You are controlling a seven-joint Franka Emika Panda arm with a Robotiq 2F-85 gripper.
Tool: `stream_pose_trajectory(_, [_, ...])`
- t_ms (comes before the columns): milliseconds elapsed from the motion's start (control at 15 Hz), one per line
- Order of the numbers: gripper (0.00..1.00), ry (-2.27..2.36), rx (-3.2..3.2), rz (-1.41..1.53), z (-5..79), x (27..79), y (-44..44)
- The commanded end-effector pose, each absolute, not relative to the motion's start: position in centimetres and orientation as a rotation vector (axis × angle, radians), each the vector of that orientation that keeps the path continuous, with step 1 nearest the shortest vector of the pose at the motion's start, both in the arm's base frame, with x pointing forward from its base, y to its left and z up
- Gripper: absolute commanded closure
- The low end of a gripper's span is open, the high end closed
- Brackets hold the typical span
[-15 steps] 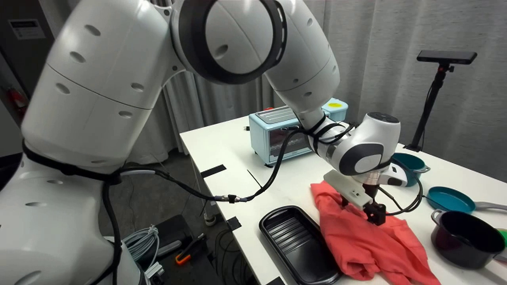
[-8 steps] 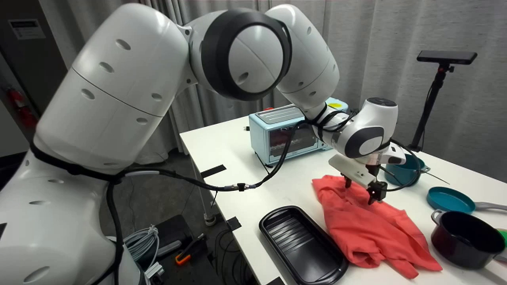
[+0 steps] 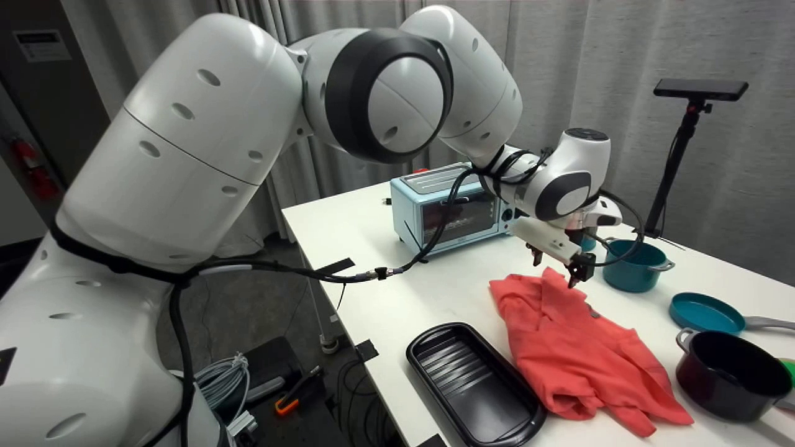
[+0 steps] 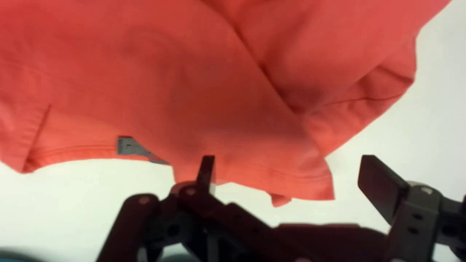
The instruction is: Fold the cloth on the table
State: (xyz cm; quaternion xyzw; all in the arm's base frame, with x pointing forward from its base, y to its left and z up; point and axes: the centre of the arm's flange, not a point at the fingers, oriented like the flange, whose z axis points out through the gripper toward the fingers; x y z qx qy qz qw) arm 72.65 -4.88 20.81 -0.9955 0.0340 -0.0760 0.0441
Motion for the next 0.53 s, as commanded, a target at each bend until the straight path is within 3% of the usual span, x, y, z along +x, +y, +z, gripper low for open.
stream_pose_trajectory(0, [0.00, 0.032, -3.032, -0.165, 20.7, 72.6, -1.9])
stream_pose_trajectory(467, [0.00, 0.020, -3.072, 0.001, 18.1, 71.2, 1.4])
